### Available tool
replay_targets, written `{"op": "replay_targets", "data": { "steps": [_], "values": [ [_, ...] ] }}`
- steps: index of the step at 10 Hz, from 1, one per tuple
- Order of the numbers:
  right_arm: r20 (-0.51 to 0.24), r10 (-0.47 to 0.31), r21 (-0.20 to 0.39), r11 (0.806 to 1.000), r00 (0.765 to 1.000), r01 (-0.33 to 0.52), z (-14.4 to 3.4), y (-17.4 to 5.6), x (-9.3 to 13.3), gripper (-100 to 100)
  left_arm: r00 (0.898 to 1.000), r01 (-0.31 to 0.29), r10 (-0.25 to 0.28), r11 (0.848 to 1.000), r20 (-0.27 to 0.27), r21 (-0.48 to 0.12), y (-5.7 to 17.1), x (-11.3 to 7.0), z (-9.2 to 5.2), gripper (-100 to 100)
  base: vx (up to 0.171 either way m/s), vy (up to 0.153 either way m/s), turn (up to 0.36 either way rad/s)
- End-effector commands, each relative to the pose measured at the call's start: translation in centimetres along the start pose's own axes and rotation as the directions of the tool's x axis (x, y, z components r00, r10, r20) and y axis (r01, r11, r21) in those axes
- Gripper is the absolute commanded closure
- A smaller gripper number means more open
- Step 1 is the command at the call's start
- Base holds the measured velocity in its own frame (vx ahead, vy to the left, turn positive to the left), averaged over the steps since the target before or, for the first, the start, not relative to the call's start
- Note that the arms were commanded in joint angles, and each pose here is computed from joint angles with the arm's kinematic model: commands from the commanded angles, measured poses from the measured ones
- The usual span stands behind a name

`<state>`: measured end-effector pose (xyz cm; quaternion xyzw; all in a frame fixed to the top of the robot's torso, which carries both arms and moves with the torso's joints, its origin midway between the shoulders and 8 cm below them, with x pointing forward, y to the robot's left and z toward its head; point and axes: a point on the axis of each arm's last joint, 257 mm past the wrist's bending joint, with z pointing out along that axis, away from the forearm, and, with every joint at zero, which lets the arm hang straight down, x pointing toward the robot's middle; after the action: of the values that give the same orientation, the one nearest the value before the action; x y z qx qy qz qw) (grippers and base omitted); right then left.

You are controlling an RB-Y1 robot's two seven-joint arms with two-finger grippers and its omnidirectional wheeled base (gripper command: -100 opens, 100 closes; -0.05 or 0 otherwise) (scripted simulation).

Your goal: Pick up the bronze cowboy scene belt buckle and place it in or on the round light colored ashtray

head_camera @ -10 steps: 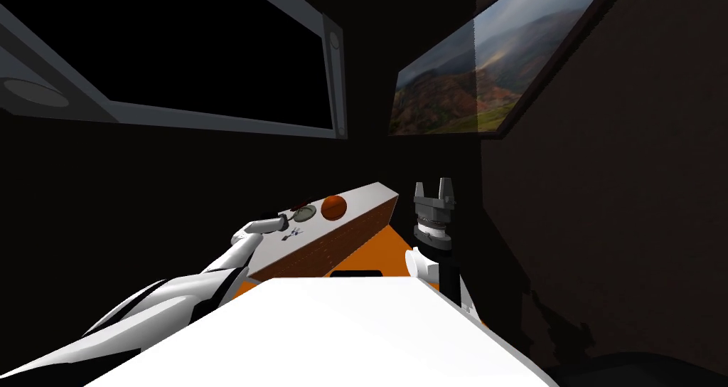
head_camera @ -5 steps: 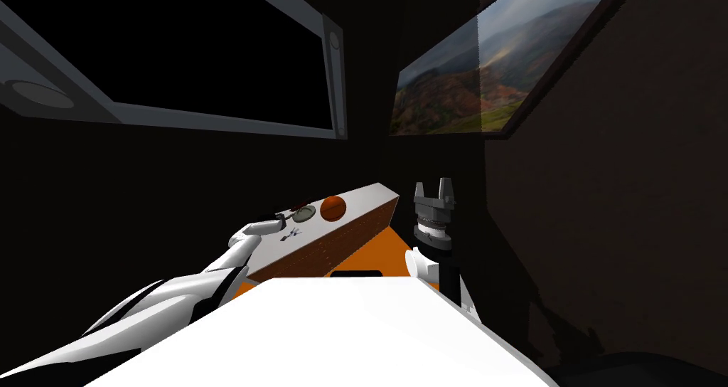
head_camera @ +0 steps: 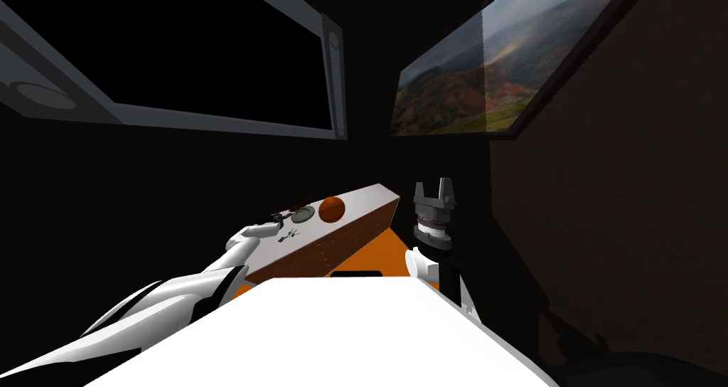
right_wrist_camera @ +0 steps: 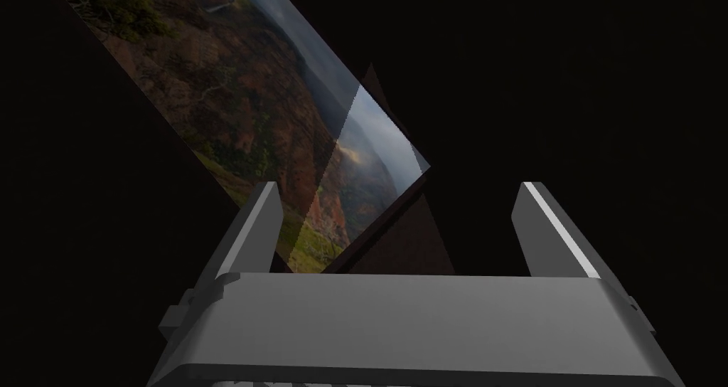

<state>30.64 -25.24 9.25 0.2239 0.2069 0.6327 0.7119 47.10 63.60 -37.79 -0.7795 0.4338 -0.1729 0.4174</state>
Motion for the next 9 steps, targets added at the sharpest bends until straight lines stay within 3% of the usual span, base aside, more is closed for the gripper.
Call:
{"op": "replay_targets", "data": {
  "steps": [1,9],
  "values": [
    [0.0,0.0,0.0,1.0,1.0,0.0,0.0,0.0,0.0,0,1.0,-0.024,0.024,0.999,0.006,0.034,-0.3,-0.5,0.1,100,0.049,-0.052,0.036],
    [0.0,0.0,0.0,1.0,1.0,0.0,0.0,0.0,0.0,0,0.996,-0.094,0.094,0.984,0.009,0.151,-1.6,-1.1,0.0,100,0.045,-0.038,0.028]
  ]
}}
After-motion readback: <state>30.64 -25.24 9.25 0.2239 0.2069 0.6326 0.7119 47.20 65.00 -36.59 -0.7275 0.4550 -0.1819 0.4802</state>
